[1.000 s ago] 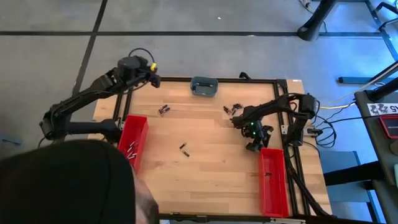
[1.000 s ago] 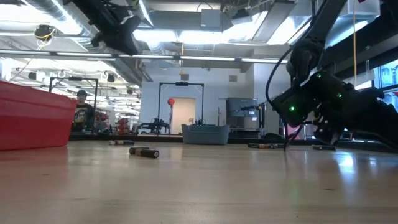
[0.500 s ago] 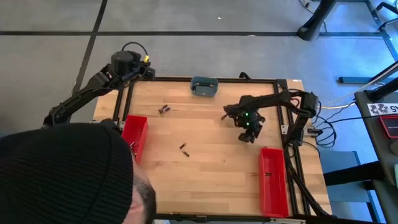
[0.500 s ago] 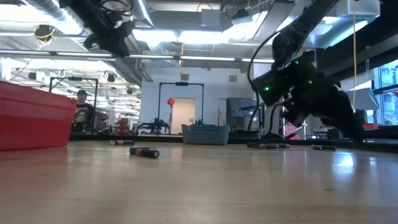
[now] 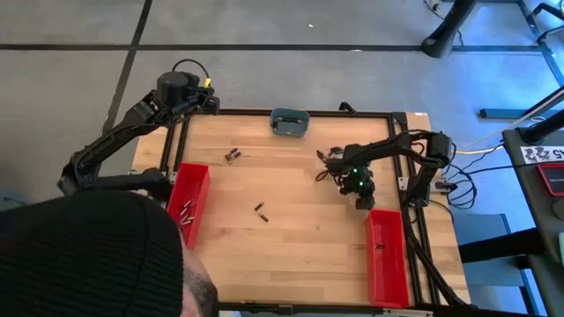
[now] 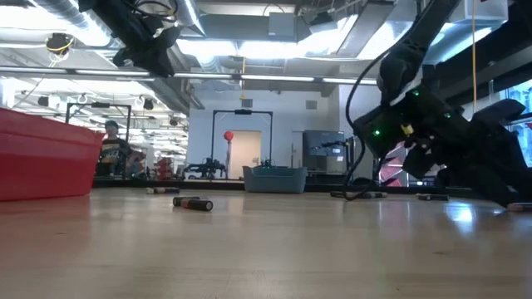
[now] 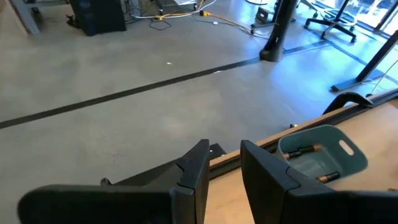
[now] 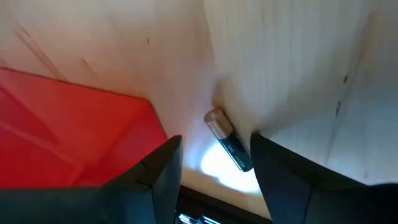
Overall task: Sort batteries
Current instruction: Put the small brown battery into the right red bin
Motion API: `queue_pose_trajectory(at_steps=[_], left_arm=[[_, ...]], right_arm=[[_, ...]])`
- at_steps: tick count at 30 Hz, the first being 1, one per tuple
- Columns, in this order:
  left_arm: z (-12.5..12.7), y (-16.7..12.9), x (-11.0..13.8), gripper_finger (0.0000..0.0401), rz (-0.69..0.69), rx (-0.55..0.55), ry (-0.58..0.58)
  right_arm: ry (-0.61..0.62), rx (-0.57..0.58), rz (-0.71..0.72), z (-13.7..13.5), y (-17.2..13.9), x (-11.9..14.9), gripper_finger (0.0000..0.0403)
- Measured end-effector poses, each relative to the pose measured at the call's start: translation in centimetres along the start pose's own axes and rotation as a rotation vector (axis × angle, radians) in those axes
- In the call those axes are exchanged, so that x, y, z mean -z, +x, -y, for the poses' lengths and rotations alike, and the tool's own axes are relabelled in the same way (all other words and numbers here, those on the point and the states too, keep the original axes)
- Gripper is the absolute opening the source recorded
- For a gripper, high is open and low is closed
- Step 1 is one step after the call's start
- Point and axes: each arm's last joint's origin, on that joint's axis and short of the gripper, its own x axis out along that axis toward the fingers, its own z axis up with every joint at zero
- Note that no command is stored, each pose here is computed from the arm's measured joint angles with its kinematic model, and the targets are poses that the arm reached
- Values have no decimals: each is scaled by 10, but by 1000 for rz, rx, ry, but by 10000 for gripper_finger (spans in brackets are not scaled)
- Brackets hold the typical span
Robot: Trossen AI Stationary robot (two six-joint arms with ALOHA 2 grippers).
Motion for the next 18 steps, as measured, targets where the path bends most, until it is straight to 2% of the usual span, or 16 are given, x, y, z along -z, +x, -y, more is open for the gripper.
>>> queue_pose_trajectory(at_steps=[4, 7, 11, 14, 18], left_arm=[[2, 0, 0, 82, -1, 10, -25], [4, -1, 1, 82, -2, 19, -24], [7, -1, 1, 82, -2, 31, -19], [8, -2, 1, 82, -3, 38, -17], [11, -3, 2, 82, -4, 52, -23]], right_arm=[[-1, 86, -29, -5, 9, 1, 193], [50, 172, -25, -9, 13, -2, 192], [43, 208, -20, -15, 17, -5, 185], [36, 229, -23, -19, 19, -6, 152], [40, 227, -10, -18, 18, -7, 74]])
